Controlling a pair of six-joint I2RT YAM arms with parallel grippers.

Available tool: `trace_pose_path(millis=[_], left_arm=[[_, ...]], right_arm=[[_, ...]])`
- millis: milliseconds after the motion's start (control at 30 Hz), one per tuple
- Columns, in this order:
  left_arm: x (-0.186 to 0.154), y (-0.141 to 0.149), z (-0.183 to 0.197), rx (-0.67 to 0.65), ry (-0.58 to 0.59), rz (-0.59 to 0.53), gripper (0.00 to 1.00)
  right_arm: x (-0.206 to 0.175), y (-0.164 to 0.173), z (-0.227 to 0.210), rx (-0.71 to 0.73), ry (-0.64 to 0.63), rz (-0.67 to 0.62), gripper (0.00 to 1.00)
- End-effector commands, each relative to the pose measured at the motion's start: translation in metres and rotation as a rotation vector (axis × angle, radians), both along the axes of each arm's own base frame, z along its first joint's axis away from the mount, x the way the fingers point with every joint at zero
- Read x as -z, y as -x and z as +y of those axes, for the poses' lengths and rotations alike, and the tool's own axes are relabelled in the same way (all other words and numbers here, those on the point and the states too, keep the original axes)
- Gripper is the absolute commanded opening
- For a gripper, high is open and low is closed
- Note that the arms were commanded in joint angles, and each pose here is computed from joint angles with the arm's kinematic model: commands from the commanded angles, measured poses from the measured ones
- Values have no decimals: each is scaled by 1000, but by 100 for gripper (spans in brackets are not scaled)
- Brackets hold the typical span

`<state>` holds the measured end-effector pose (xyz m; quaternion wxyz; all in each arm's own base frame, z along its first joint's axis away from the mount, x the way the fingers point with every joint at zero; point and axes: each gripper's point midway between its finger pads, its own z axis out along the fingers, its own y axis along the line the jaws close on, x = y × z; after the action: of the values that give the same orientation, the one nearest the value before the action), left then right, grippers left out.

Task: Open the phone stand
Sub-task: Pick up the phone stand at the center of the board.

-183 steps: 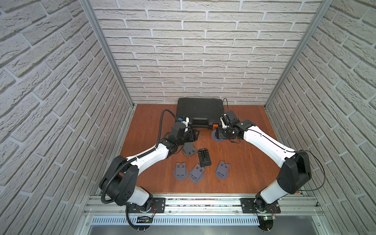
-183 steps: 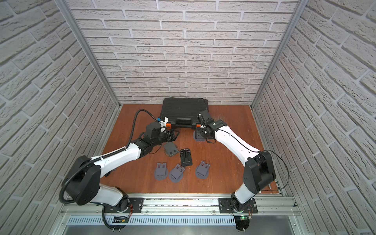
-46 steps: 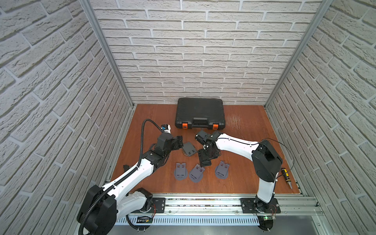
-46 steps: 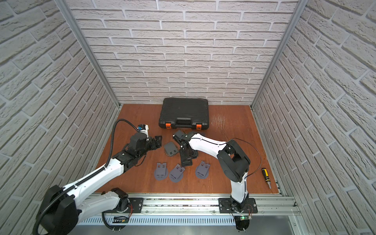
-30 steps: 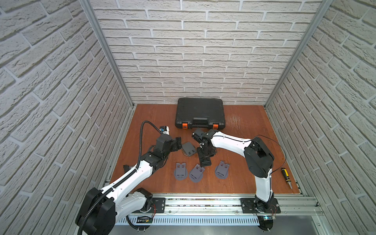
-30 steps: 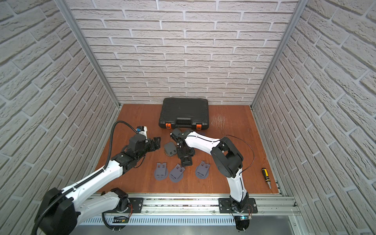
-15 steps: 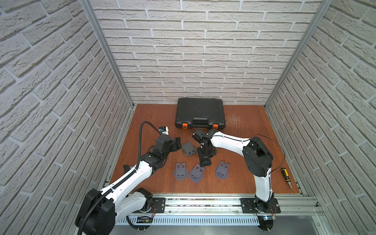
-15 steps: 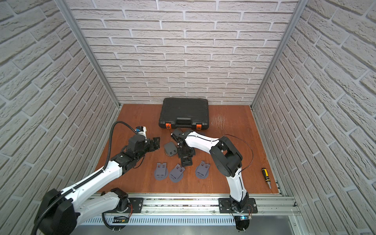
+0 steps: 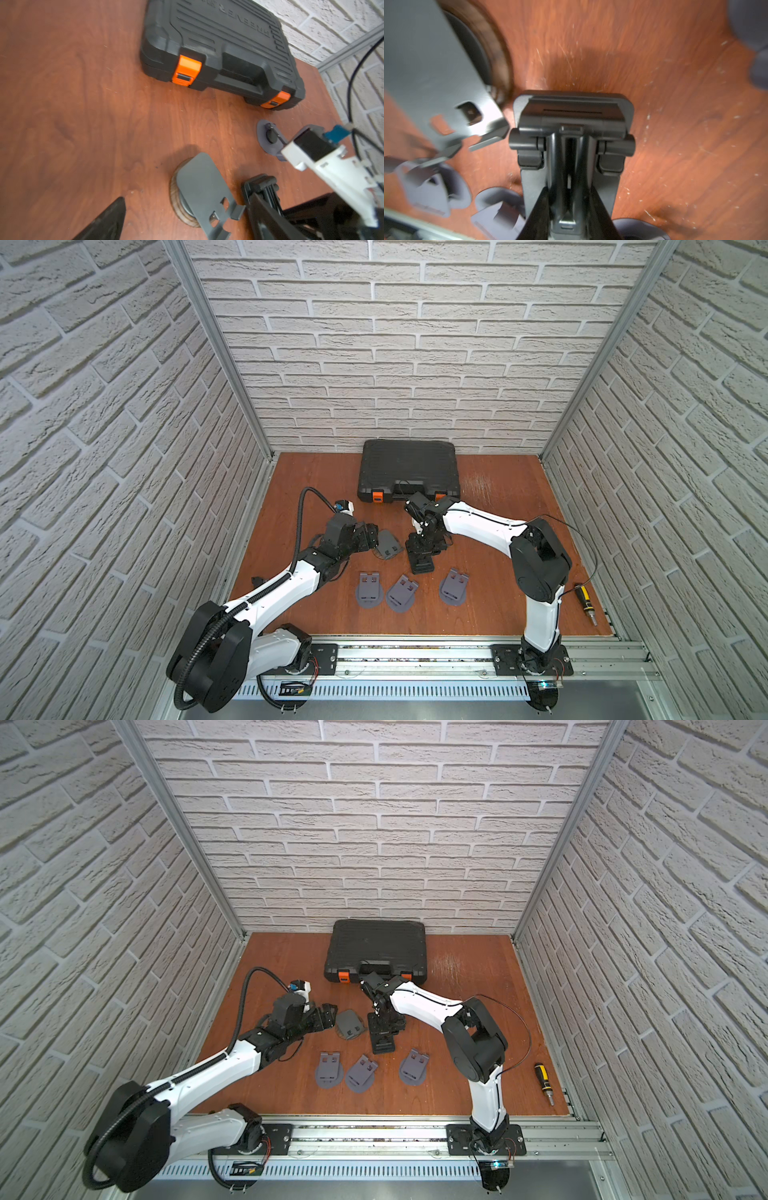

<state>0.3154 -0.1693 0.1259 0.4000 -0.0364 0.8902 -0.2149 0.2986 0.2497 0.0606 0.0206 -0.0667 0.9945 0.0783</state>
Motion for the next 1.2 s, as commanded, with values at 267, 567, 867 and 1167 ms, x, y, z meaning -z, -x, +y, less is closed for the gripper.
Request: trace_pose_path(millis=[267, 567, 867, 1167], left_arm=[[-57, -15, -63, 211, 282, -150, 94], [-74, -22, -78, 258, 371, -223, 93], [-94, -29, -94, 325, 431, -284, 95], [-130, -21, -126, 536, 650, -399, 98]], right_arm=[[-73, -10, 18, -35, -390, -61, 6], [-115, -25, 13, -32, -609, -132, 6], [-145, -40, 0, -21, -762, -190, 6], [-169, -38, -13, -86, -896, -217, 7]])
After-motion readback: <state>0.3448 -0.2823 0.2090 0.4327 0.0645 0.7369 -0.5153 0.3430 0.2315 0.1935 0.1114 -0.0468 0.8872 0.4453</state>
